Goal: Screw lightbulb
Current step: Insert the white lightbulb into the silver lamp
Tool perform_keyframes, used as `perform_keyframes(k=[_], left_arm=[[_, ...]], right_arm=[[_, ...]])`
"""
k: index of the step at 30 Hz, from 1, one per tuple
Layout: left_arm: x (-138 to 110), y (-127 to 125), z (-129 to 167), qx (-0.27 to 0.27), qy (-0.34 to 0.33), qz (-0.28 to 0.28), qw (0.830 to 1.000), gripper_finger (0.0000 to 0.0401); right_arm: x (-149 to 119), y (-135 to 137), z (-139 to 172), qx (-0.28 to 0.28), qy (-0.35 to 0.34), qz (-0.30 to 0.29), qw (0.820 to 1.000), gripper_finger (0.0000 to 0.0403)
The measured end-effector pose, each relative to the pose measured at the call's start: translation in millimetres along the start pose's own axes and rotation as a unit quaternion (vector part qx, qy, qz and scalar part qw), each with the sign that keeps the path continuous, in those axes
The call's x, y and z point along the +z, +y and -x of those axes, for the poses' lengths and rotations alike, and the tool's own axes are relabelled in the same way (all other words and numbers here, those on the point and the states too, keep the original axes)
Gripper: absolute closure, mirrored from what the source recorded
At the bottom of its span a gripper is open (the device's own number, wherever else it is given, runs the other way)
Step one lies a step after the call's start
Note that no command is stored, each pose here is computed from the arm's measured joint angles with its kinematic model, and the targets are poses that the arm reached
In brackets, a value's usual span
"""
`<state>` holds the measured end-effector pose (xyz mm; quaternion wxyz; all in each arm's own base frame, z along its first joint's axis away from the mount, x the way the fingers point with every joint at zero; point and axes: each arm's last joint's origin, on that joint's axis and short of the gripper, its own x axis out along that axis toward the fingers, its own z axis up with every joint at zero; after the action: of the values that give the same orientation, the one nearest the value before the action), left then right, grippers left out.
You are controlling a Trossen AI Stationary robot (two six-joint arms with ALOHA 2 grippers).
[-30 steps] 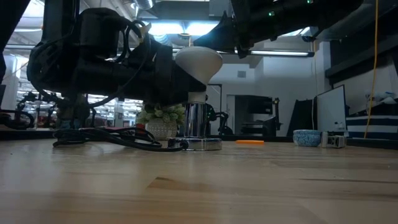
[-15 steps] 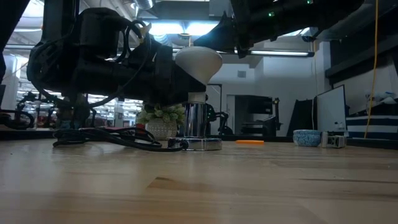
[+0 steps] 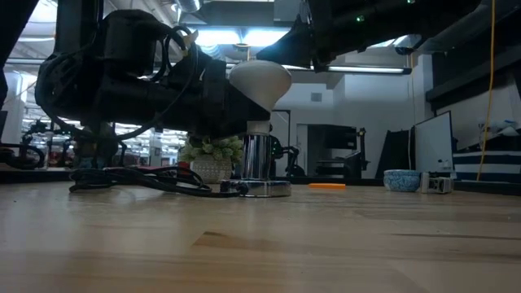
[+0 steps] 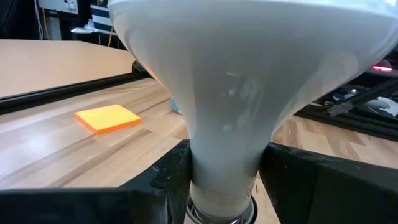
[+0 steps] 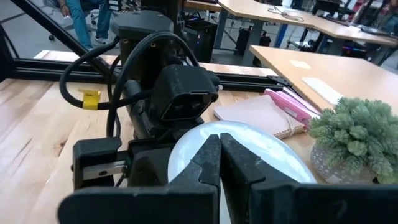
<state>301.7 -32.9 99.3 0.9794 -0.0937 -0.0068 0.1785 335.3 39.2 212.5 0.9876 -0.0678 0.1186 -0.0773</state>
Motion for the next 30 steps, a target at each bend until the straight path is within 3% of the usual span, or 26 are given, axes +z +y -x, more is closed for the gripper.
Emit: perform_keyframes(k=[30], left_arm=[[-1.6,-5.5,3.1,-0.01,0.003,-0.013,1.0,0.0249]], right_arm=[[4.8,22.0,9.0,-0.034,-0.011,0.071,0.997,0.0395]])
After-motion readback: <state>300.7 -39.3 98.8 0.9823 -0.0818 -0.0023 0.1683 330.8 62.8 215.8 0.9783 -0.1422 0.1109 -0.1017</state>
